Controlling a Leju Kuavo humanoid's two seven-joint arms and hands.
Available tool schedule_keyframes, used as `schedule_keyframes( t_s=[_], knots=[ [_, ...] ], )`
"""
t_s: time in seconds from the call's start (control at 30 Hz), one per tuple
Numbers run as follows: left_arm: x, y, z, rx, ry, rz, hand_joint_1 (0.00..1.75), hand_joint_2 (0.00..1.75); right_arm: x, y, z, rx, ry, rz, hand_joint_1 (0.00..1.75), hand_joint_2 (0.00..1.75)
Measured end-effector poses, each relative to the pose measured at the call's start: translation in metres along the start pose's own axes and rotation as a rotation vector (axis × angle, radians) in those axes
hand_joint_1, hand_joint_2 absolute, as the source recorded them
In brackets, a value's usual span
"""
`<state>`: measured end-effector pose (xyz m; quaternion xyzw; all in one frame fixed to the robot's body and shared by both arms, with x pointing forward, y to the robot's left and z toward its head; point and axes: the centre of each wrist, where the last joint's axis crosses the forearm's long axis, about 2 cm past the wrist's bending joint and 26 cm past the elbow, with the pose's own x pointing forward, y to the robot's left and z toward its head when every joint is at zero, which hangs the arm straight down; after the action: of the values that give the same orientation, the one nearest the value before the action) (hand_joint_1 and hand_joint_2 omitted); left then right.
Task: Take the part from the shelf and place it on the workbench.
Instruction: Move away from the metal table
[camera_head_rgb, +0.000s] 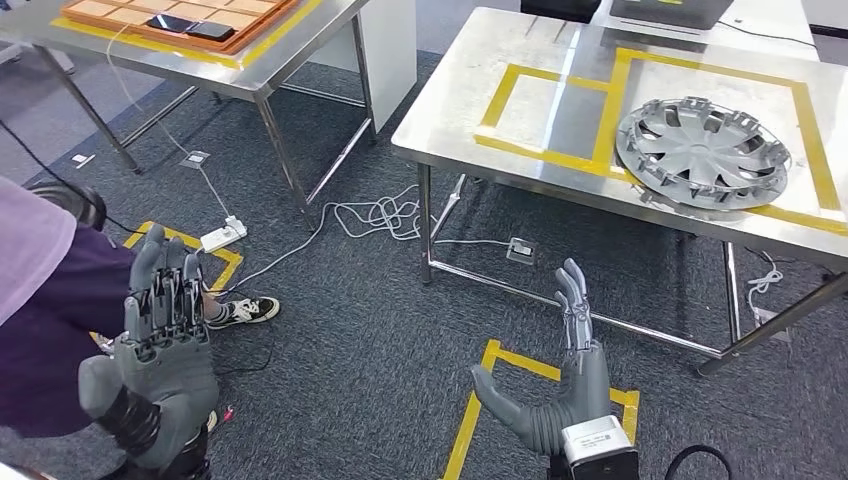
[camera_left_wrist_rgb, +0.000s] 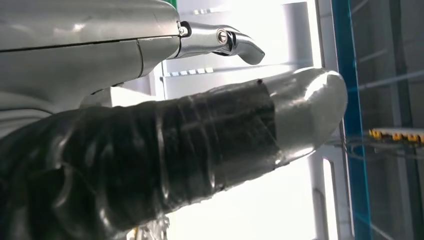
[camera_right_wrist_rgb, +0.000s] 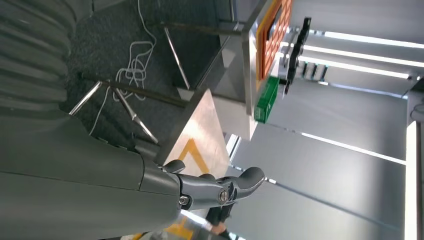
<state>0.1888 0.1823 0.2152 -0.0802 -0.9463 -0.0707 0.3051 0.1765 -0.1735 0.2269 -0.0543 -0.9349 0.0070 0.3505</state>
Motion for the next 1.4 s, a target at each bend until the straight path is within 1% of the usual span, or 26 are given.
schedule_keyframes(
  t_s=[1.03, 1.4],
  knots=[
    [-0.0011, -0.0003, 0.0013, 0.019, 0.002, 0.012, 0.0, 0.0, 0.0019, -0.0022, -0.0029, -0.01, -0.009, 0.006, 0.0, 1.75],
    [-0.0017, 0.0002, -0.002, 0.02, -0.012, 0.019, 0.0, 0.0, 0.0019, -0.0023, -0.0043, -0.011, -0.016, 0.009, 0.0, 1.75]
  ],
)
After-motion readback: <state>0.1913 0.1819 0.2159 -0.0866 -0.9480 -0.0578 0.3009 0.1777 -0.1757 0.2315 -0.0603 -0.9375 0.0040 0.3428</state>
